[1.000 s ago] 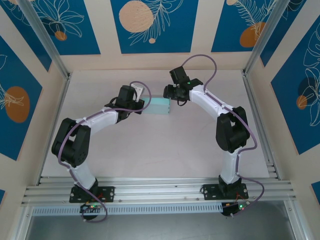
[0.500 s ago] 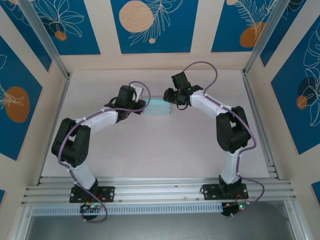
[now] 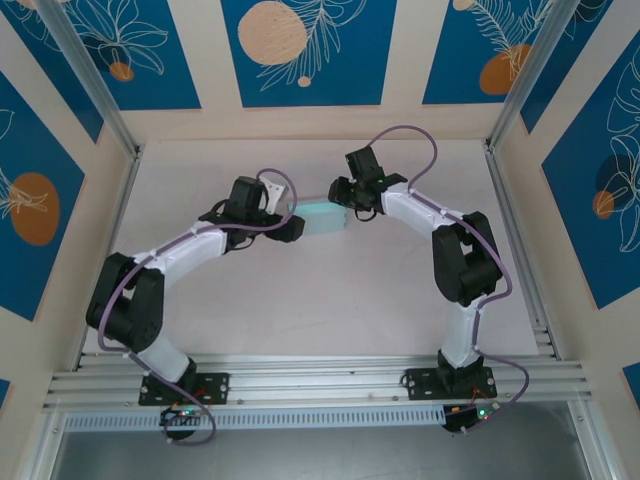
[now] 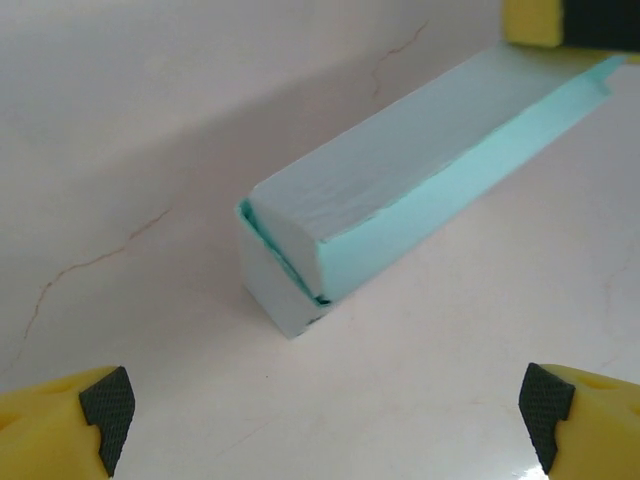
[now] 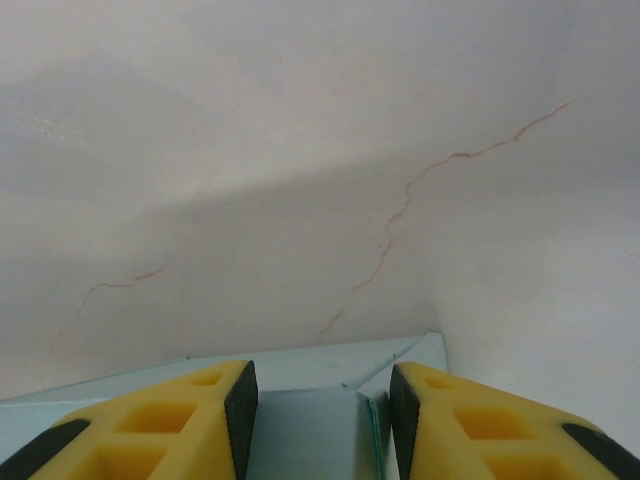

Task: Fold the paper box

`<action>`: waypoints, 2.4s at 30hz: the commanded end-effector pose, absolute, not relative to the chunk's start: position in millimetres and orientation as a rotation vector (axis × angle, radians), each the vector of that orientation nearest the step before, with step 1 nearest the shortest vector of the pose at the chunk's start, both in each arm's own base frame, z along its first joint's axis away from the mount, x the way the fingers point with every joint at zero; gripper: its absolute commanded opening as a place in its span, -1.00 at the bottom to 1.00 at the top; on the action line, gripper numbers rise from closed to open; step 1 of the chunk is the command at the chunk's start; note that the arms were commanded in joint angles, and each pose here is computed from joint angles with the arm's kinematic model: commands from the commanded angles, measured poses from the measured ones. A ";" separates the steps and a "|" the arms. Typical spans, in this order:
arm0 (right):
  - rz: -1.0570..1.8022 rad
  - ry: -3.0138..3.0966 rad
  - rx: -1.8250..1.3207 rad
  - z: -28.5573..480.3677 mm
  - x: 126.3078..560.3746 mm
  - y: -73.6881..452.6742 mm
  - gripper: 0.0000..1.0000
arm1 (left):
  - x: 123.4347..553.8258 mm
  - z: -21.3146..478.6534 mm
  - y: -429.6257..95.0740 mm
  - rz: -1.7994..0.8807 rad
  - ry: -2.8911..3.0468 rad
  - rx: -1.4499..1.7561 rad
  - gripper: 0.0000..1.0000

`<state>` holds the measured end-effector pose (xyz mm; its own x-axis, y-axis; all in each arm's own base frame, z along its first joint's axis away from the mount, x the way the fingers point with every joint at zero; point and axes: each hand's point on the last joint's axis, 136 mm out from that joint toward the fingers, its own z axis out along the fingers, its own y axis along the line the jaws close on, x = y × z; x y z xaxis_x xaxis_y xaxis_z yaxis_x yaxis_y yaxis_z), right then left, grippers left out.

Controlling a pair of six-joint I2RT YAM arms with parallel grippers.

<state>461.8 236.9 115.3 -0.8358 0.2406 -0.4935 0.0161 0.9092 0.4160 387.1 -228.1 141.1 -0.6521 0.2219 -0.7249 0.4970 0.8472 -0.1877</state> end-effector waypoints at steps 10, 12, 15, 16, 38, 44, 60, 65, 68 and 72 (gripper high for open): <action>0.479 2.635 0.169 62.3 427.1 230.7 -0.18 | 425.8 195.1 -217.9 -0.489 2.175 0.231 0.99; 0.472 2.634 0.167 61.3 426.4 230.0 -0.18 | 434.3 187.3 -220.8 -0.500 2.184 0.204 0.95; 0.469 2.635 0.161 60.4 425.7 230.0 -0.18 | 442.1 168.3 -223.8 -0.508 2.216 0.171 0.85; 0.468 2.635 0.162 60.7 425.8 229.4 -0.18 | 443.6 163.0 -224.7 -0.512 2.224 0.165 0.80; 0.528 2.603 0.127 87.6 427.0 232.7 -0.15 | 412.0 41.6 -209.3 -0.573 2.415 -0.019 -0.29; 0.590 2.579 0.108 110.1 427.5 230.7 0.02 | 411.6 36.7 -208.0 -0.565 2.421 -0.026 -0.33; 0.738 2.579 0.201 99.6 413.3 216.2 -0.08 | 413.1 34.2 -206.1 -0.550 2.418 -0.033 -0.40; 0.774 2.600 0.217 75.6 406.8 216.4 -0.14 | 411.2 25.8 -204.9 -0.545 2.431 -0.042 -0.43; 0.781 2.610 0.204 56.7 401.0 216.4 -0.15 | 409.5 22.3 -204.2 -0.546 2.433 -0.046 -0.43; 0.770 2.612 0.191 26.6 388.3 212.2 -0.15 | 406.3 17.9 -201.3 -0.545 2.434 -0.061 -0.43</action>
